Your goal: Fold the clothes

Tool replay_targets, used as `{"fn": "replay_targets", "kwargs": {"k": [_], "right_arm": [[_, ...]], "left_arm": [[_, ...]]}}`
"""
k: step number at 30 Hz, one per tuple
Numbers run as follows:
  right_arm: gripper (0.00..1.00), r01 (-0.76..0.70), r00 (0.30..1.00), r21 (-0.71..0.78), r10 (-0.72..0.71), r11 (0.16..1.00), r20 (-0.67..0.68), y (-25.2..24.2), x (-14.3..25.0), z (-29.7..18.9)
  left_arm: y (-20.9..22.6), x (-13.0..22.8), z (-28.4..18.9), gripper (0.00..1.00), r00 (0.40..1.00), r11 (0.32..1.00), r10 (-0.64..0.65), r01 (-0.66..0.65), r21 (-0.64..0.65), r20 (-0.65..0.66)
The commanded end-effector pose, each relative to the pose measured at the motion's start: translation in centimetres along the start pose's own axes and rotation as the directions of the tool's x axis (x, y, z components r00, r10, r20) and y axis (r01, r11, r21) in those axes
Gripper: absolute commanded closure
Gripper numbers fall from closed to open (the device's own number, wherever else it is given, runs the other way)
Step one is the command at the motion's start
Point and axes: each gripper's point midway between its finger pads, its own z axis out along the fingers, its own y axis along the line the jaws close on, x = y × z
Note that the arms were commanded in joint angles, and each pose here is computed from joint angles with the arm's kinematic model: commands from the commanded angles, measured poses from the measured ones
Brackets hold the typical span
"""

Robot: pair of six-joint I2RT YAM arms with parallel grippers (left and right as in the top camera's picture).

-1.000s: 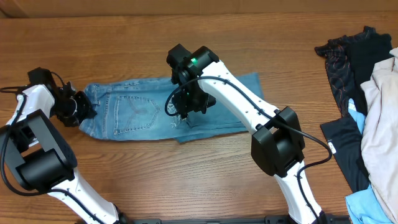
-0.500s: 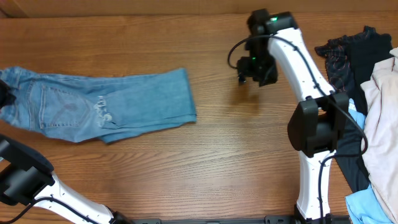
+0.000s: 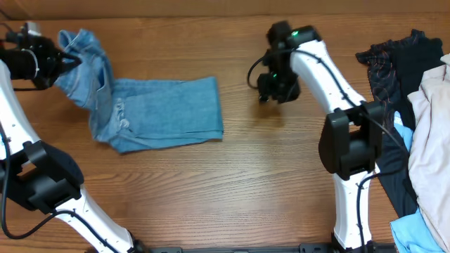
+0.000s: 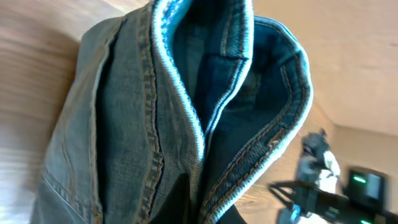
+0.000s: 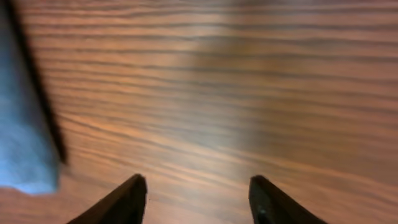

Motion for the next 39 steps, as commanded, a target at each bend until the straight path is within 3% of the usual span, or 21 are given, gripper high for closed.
{"fn": "replay_targets", "kwargs": {"k": [1,7,14,27,30,33,36,39], "right_arm": [[0.45,0.087,0.996,-0.04,-0.088,0.995,-0.02,3.7,1.2,2.9],[0.46,0.193,0.981,-0.049,-0.191,0.98,0.04,7.8,1.4,6.7],[0.46,0.233,0.972,-0.05,-0.231,0.971,0.041,9.2,2.0,8.0],[0.48,0.212,0.977,-0.049,-0.211,0.976,0.03,9.1,2.3,8.0],[0.48,0.212,0.977,-0.048,-0.211,0.976,0.029,9.1,2.3,8.0],[0.48,0.211,0.977,-0.047,-0.21,0.976,0.024,9.1,2.4,8.0],[0.48,0.211,0.977,-0.047,-0.21,0.976,0.023,9.1,2.4,8.0],[0.48,0.21,0.978,-0.046,-0.209,0.977,0.019,9.0,2.5,8.0]], "left_arm": [[-4.6,0.5,-0.3,0.96,0.999,0.987,0.039,-0.037,0.157,-0.01],[-6.3,1.4,0.6,0.96,0.997,0.98,0.067,-0.058,0.188,-0.042],[-6.9,3.1,0.8,0.96,0.993,0.975,0.064,-0.04,0.216,-0.103],[-13.4,10.0,5.8,0.96,0.926,0.943,0.266,-0.192,0.271,-0.269],[-13.4,11.0,7.7,0.96,0.918,0.96,0.267,-0.226,0.166,-0.294],[-12.9,12.7,10.0,0.96,0.913,0.964,0.246,-0.266,-0.017,-0.324],[-13.3,14.2,11.1,0.96,0.901,0.949,0.264,-0.307,-0.076,-0.343],[-12.8,15.1,12.2,0.96,0.899,0.905,0.279,-0.364,-0.221,-0.337]]}}
